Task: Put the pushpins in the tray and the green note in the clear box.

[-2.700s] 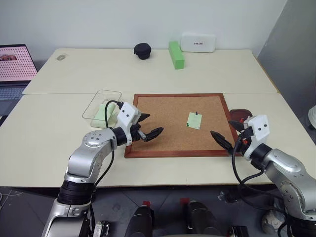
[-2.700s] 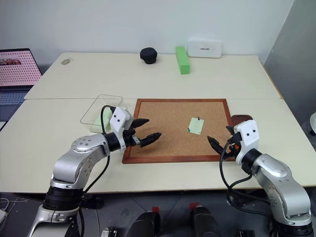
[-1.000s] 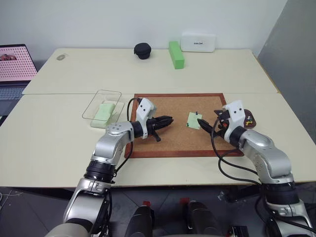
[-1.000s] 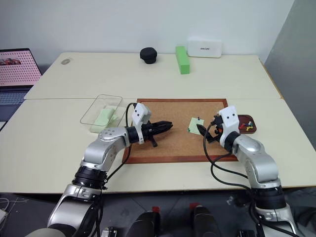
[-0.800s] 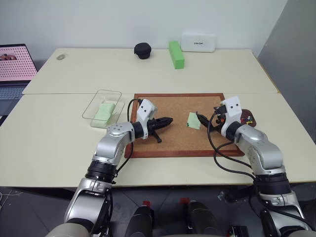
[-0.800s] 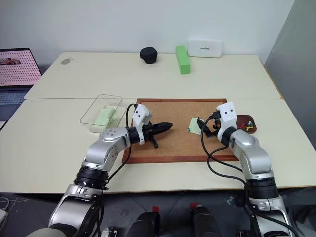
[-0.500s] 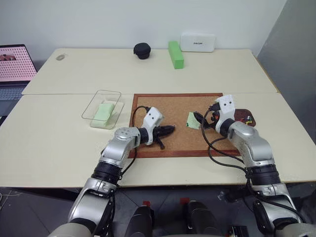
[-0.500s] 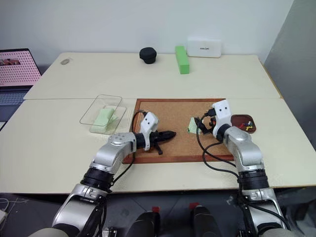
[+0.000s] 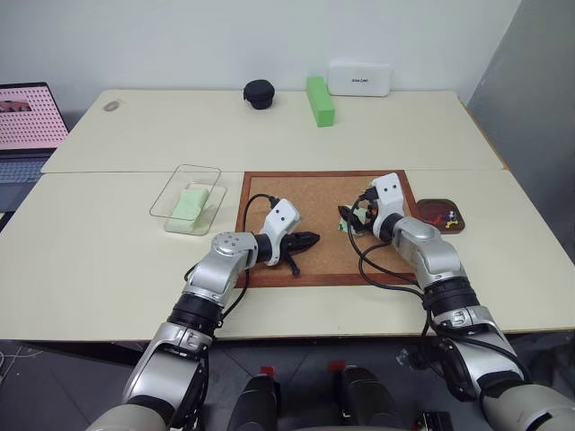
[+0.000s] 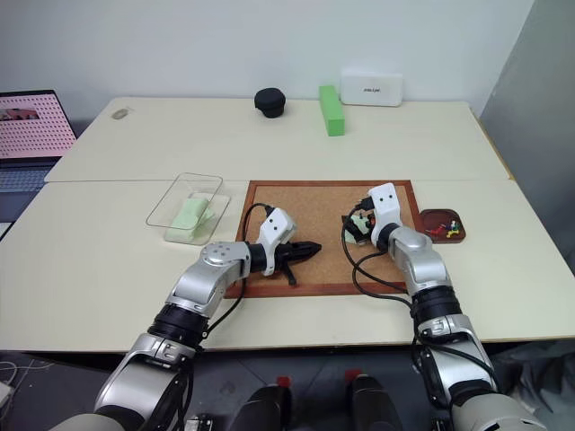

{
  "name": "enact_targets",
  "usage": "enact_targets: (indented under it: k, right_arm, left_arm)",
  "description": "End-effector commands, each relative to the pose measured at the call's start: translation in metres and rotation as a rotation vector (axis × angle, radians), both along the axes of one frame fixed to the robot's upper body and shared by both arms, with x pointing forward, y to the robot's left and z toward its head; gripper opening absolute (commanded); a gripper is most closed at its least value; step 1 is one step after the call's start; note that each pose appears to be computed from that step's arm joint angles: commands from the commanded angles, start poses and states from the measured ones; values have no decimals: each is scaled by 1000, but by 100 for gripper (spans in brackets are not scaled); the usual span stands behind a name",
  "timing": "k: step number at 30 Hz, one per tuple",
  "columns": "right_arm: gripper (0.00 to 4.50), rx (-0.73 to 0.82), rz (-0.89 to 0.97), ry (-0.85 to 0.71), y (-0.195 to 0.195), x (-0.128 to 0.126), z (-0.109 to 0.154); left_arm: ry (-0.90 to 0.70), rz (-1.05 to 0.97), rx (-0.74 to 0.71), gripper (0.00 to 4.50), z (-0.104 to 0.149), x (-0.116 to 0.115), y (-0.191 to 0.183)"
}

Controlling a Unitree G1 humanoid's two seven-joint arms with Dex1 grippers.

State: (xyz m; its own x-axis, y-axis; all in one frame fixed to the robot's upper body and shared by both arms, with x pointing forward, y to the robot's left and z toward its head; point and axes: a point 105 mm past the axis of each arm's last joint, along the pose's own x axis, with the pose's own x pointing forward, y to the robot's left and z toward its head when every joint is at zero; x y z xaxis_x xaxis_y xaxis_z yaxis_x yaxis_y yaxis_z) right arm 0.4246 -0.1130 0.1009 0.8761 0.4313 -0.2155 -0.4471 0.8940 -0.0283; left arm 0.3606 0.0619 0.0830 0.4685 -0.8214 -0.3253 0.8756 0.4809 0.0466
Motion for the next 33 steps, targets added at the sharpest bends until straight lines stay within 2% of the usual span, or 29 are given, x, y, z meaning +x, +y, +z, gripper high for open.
enact_targets:
  k: [1,2,6,18,22,25,31,33]
  right_arm:
    - [416,12,-1,-53,0,8,16]
    - [407,10,4,-54,1,8,16]
    - [311,-3,31,-69,4,8,17]
    - [66,-19,81,-65,12,4,10]
    - [2,-12,74,-66,10,5,10]
    - [2,-13,60,-76,7,6,11]
    - [2,20,92,-201,12,0,39]
    - [2,-11,108,-239,13,-6,46]
  left_arm:
    - [52,4,46,0,-13,-3,6]
    - [51,6,46,0,-12,-1,7]
    - [45,13,46,0,-8,3,10]
    - [28,10,65,0,-6,10,10]
    - [32,8,66,0,-7,10,11]
    - [36,7,70,0,-9,8,11]
    - [50,0,92,0,-16,4,11]
    - [57,-7,95,0,-17,2,10]
